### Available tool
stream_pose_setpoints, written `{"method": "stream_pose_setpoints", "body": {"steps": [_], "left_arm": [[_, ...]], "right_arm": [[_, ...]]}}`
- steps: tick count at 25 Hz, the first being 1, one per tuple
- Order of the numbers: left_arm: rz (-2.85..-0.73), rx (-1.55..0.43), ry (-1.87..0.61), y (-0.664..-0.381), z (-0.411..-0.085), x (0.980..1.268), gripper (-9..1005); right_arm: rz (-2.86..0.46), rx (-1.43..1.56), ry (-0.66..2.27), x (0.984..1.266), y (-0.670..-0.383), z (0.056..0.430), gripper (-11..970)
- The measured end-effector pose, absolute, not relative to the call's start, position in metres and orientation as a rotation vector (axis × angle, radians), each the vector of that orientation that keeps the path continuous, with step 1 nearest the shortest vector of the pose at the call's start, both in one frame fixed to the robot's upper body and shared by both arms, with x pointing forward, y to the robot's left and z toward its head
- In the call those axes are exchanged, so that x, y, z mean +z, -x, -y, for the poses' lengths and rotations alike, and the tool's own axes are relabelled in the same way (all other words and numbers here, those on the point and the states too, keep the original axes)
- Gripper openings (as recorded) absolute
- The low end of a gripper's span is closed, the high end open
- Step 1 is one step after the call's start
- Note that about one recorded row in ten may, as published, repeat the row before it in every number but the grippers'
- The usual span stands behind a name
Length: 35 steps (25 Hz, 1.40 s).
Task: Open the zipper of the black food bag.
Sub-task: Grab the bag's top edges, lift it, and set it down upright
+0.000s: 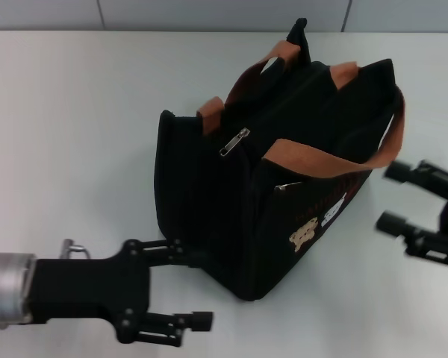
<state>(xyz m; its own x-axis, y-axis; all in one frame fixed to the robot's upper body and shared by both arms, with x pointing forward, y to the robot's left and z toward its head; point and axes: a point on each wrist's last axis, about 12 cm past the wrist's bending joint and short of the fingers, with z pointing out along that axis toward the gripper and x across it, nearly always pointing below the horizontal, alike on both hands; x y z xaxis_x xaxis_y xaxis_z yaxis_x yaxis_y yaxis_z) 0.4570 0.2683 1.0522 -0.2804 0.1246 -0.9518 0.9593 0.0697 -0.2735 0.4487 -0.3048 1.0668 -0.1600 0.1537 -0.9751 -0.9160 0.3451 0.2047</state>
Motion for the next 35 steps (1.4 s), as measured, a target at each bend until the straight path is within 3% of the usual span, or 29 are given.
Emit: {"method": "stream_pose_setpoints", "body": {"steps": [6,21,35], "left_arm": [[-1.591,-1.294,-1.106,-0.470,-0.244,1.041,814],[-1.649,-1.231,-1.054,-0.493,-0.220,1.036,814],[-1.731,-1.027,-0.823,-0.528,-0.230,1.039,815]], "right_arm": [[-1.412,1.041,0.648,1.063,-0.438,0.319,815],[-1.412,1.045,0.630,1.060,-0.431,0.318,815],[-1.410,1.048,0.624,1.060,-0.430,0.317,814]]}}
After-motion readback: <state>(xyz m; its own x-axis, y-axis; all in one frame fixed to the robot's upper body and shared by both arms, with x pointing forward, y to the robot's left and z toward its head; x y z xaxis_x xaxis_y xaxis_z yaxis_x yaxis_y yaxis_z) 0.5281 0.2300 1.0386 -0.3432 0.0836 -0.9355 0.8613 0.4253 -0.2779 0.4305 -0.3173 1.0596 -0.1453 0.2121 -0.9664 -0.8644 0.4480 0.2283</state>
